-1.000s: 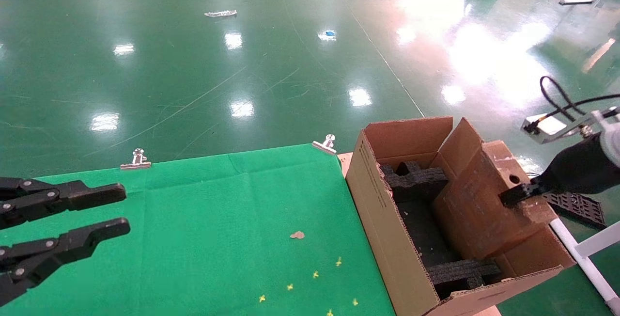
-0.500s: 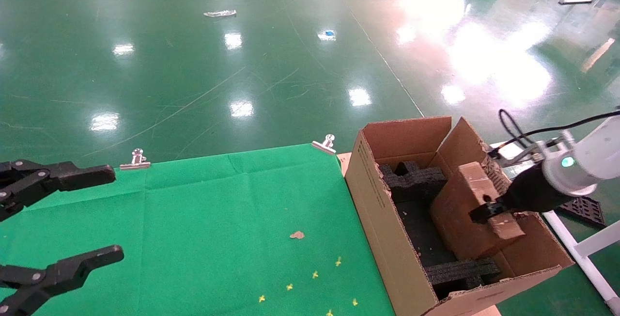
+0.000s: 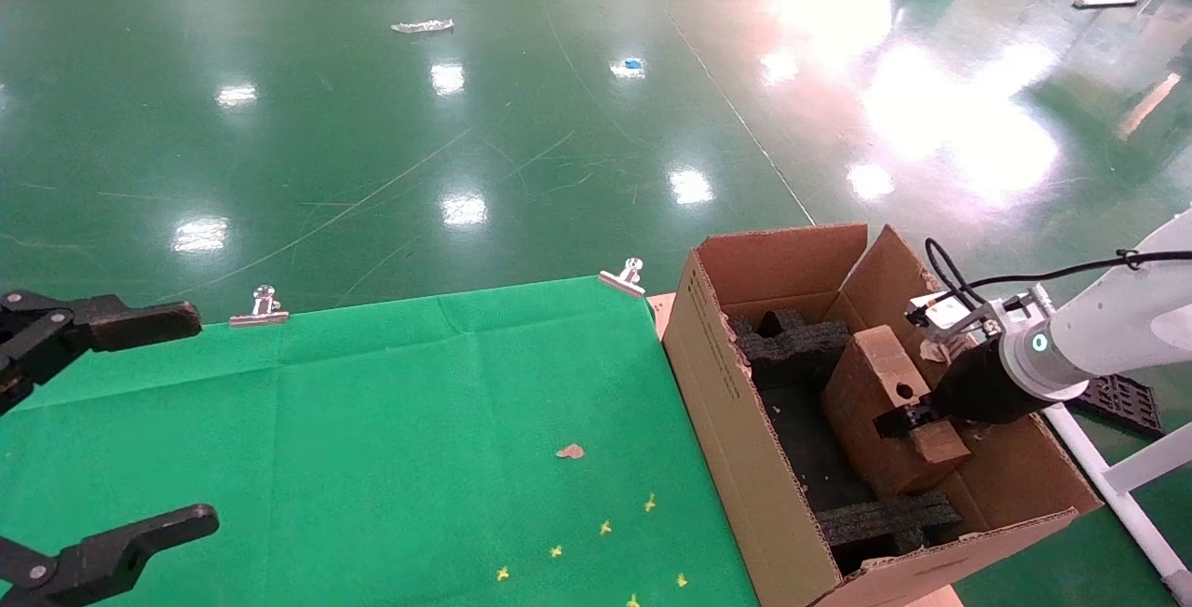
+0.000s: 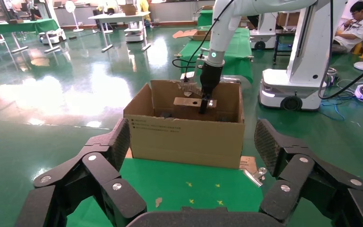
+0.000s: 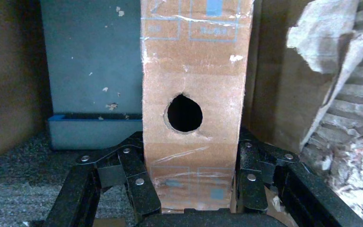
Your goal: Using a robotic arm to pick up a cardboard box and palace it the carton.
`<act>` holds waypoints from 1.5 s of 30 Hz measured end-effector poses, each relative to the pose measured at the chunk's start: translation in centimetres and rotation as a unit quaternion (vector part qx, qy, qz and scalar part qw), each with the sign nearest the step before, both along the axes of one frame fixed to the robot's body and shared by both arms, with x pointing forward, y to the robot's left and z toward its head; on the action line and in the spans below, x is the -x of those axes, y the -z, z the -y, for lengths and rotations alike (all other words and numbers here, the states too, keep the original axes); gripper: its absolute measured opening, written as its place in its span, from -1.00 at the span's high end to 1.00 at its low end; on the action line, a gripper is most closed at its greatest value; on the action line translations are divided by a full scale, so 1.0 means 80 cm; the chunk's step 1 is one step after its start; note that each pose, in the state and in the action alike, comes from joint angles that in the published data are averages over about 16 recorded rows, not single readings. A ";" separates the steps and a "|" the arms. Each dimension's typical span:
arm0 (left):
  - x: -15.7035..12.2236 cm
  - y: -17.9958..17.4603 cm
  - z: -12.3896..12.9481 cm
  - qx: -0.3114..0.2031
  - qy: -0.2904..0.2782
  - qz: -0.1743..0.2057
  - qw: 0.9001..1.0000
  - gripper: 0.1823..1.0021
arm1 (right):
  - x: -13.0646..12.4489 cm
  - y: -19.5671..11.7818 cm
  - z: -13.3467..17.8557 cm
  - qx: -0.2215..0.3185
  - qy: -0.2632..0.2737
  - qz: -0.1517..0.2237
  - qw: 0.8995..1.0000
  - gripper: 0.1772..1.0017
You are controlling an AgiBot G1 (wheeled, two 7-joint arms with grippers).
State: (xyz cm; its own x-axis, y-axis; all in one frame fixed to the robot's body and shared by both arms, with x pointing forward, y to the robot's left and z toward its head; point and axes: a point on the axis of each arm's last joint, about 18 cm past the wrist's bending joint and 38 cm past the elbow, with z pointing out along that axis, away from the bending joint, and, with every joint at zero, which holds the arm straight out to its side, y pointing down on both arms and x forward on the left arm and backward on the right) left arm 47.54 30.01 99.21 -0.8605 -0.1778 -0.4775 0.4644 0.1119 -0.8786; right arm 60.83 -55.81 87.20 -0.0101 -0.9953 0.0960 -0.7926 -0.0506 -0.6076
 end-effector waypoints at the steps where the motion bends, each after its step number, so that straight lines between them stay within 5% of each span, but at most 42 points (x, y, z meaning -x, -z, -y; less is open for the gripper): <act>1: 0.000 0.000 0.000 0.000 0.000 0.000 1.000 -0.79 | 0.000 0.001 0.001 0.001 -0.001 -0.001 1.000 0.69; 14: 0.000 0.000 0.000 0.000 0.000 0.000 1.000 -0.99 | 0.005 -0.005 0.007 0.011 -0.004 -0.009 1.000 0.62; 29: 0.000 0.000 0.000 0.000 0.000 0.000 1.000 -1.00 | 0.005 -0.038 0.012 0.019 -0.006 0.011 1.000 0.09; 38: 0.000 0.000 0.000 0.000 0.000 0.000 1.000 -1.00 | 0.008 -0.143 0.008 0.040 -0.049 0.099 0.993 -0.37; 45: 0.000 0.000 0.000 0.000 0.000 0.000 1.000 -1.00 | 0.037 -0.264 -0.008 0.077 -0.106 0.210 0.969 -0.68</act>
